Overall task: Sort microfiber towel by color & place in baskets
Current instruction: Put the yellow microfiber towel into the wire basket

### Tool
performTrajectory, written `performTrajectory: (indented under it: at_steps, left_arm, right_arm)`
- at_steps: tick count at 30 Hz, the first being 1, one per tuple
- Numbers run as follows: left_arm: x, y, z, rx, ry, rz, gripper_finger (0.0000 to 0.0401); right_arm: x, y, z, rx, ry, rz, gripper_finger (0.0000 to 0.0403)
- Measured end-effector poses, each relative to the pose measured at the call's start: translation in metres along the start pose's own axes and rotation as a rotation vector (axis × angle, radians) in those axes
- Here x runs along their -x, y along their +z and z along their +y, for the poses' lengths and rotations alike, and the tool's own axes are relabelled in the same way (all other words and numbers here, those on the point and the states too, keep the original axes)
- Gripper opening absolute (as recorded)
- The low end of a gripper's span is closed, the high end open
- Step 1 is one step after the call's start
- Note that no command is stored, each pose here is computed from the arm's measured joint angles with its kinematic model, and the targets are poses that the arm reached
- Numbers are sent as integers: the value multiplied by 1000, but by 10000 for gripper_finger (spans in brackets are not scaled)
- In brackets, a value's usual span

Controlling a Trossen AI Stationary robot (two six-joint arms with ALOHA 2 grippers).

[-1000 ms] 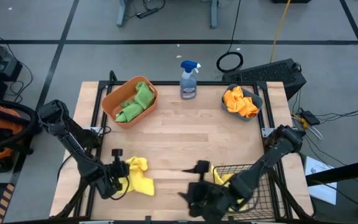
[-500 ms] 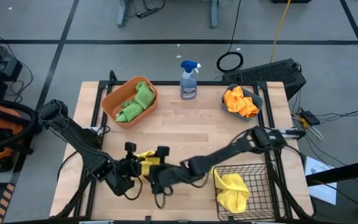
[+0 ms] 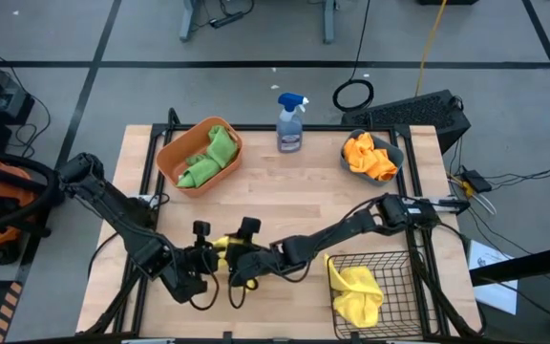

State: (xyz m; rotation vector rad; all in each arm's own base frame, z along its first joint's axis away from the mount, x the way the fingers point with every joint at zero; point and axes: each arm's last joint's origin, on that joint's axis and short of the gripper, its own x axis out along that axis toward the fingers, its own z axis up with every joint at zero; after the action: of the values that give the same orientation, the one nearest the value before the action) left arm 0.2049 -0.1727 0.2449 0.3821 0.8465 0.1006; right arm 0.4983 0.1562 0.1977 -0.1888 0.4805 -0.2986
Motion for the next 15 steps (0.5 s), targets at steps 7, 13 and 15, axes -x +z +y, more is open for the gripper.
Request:
performTrajectory:
  at_steps: [7, 13, 15]
  left_arm:
    - [5, -4, -7, 136, -7, -19, 58]
    - [13, -9, -18, 154, -22, -50, 180]
    - [15, -10, -18, 146, 49, -102, 221]
  right_arm:
    - [3, -1, 4, -1, 18, 3, 70]
    - [10, 0, 11, 49, 46, 7, 19]
    - [12, 0, 10, 53, 45, 21, 28]
